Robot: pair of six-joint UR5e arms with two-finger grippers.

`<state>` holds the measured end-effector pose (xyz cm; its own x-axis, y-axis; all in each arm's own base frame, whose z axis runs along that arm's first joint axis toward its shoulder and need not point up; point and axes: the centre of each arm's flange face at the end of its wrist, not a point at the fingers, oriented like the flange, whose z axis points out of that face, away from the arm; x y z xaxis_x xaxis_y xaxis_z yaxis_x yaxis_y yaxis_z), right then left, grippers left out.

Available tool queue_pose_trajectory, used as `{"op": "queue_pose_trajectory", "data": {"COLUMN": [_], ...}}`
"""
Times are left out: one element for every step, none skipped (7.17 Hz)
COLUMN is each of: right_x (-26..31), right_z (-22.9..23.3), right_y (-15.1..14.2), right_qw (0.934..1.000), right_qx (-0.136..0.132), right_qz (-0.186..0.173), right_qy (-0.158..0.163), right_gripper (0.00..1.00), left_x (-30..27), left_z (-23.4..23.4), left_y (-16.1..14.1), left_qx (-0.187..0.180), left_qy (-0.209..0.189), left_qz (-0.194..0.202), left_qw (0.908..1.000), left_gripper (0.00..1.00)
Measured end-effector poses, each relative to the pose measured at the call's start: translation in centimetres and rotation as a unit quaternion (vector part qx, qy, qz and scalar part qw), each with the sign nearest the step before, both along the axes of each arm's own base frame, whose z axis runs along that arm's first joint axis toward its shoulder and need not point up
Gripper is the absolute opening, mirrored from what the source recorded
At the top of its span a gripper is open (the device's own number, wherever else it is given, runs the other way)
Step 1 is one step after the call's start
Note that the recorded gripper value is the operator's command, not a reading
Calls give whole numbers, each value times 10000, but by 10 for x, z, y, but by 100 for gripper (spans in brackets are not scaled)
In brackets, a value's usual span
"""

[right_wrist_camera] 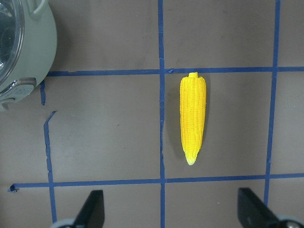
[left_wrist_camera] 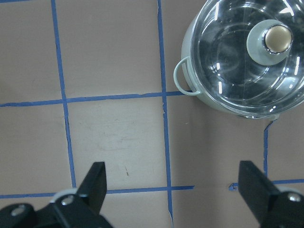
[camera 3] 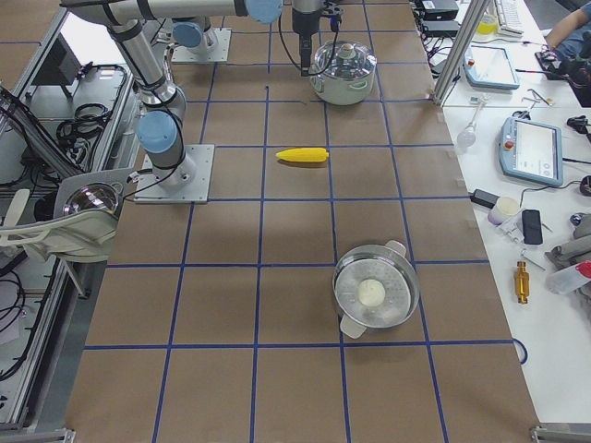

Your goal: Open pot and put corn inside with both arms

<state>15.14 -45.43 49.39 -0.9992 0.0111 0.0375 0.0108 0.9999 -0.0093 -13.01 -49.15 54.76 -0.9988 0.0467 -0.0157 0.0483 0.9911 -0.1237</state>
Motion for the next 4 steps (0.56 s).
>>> {"op": "queue_pose_trajectory", "data": {"right_x": [0,0,0,0], "right_z": [0,0,0,0], "right_y": [0,0,0,0], "right_qw": [10000,10000,10000,10000], "right_qx": [1,0,1,1], "right_qz": [-1,-1,-1,-1], "right_qy": [1,1,2,0], "right_gripper": [100,100,100,100], "left_x": [0,0,0,0], "left_z": [0,-1,-1,-2], "left_y": [0,1,2,4], "left_qx": [10,20,42,67], "left_qy": [1,9,18,20], "left_qz": [17,86,160,191], "left_qw": [10000,10000,9999,9998], "left_gripper": [100,100,100,100]}}
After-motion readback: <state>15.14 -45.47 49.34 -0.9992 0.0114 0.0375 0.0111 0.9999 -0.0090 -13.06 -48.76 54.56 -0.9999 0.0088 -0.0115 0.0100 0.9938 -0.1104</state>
